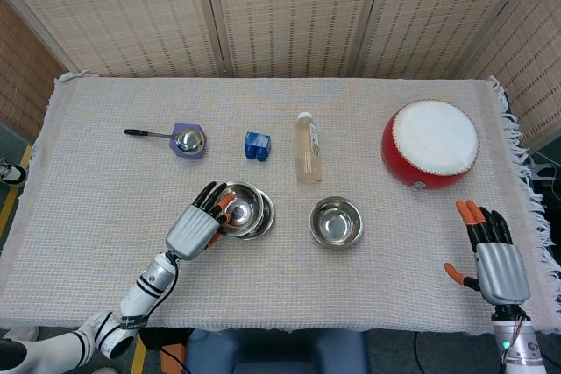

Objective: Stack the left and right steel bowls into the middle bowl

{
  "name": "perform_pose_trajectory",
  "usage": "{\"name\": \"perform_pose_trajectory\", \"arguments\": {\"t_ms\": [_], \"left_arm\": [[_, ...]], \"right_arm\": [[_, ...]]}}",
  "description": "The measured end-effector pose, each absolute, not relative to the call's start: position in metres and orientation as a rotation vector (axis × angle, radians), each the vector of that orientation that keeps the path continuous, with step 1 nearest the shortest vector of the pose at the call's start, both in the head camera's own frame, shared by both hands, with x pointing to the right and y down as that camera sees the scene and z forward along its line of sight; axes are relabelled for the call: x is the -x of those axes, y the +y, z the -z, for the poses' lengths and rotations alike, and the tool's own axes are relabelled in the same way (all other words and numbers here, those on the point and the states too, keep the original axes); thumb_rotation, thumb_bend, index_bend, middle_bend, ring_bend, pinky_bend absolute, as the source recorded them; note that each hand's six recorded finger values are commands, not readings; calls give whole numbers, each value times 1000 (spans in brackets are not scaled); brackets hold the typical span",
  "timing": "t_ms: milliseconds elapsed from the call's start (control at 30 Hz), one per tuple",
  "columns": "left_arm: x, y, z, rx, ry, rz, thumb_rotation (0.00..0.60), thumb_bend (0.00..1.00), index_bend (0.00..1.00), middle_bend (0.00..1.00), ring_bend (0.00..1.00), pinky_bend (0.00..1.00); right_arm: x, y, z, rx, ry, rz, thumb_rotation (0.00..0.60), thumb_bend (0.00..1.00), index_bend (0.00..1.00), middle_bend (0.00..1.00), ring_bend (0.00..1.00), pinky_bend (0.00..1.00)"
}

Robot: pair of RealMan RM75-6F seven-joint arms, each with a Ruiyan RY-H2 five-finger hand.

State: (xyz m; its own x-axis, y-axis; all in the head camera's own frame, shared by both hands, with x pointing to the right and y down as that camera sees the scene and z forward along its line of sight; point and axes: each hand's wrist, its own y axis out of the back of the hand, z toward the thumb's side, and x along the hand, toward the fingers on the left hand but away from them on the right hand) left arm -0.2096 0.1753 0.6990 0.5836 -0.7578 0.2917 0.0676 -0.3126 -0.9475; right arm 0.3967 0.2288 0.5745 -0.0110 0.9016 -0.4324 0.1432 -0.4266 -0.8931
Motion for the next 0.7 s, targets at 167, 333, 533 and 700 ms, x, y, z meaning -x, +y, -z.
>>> {"name": "perform_pose_trajectory", "arguments": {"t_ms": [167, 333, 533, 700], "left_arm": [[201, 186, -713, 1734, 482, 981, 600, 426, 17, 49, 0, 94], [194, 192, -704, 1784, 500, 965, 600, 412, 0, 28, 0, 93], [207, 198, -688, 1782, 503, 971, 600, 412, 0, 24, 0, 92], [236, 202, -679, 1742, 539, 1031, 600, 411, 0, 25, 0, 92]], "right_arm": [[-397, 229, -574, 1626, -1099, -1496, 600, 69, 0, 0, 0, 0], [-395, 230, -576, 1639, -1083, -1497, 600, 71, 0, 0, 0, 0], [-385, 229, -584, 1670, -1037, -1488, 600, 73, 0, 0, 0, 0], [-372, 225, -599, 1709, -960, -1480, 600, 73, 1, 0, 0, 0]]}}
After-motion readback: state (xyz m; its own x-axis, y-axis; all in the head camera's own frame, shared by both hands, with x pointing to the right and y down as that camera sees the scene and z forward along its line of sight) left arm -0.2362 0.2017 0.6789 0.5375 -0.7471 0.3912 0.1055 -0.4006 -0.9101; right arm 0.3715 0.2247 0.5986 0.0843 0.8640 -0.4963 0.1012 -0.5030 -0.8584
